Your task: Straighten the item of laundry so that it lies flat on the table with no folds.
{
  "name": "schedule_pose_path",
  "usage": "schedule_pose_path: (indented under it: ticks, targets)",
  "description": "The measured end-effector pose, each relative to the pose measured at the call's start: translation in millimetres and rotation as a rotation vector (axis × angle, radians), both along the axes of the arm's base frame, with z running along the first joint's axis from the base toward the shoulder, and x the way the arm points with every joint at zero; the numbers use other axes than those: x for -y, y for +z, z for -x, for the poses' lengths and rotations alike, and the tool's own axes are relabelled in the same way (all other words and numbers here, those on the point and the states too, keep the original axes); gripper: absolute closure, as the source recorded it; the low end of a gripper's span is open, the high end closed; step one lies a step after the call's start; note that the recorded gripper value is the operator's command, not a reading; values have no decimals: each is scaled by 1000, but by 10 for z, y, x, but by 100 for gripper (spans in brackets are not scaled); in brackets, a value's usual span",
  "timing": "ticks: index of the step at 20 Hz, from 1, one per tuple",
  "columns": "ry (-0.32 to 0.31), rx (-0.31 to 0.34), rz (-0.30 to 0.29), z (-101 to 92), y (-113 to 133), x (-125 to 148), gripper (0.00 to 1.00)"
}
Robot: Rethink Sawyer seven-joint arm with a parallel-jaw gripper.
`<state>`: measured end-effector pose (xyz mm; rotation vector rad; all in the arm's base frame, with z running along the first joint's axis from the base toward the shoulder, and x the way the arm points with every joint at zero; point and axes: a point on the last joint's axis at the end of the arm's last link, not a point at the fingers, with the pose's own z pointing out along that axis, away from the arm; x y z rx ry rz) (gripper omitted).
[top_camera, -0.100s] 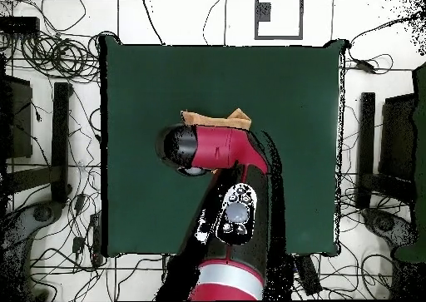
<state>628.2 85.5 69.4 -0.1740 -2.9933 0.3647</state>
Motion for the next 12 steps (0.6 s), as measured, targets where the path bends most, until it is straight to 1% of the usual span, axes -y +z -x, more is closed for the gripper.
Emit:
schedule_pose_path:
  ticks: [7,12]
  targets:
    - [3,28,8,-100,-28,23,0]
    - [15,48,21,-162,-146,23,0]
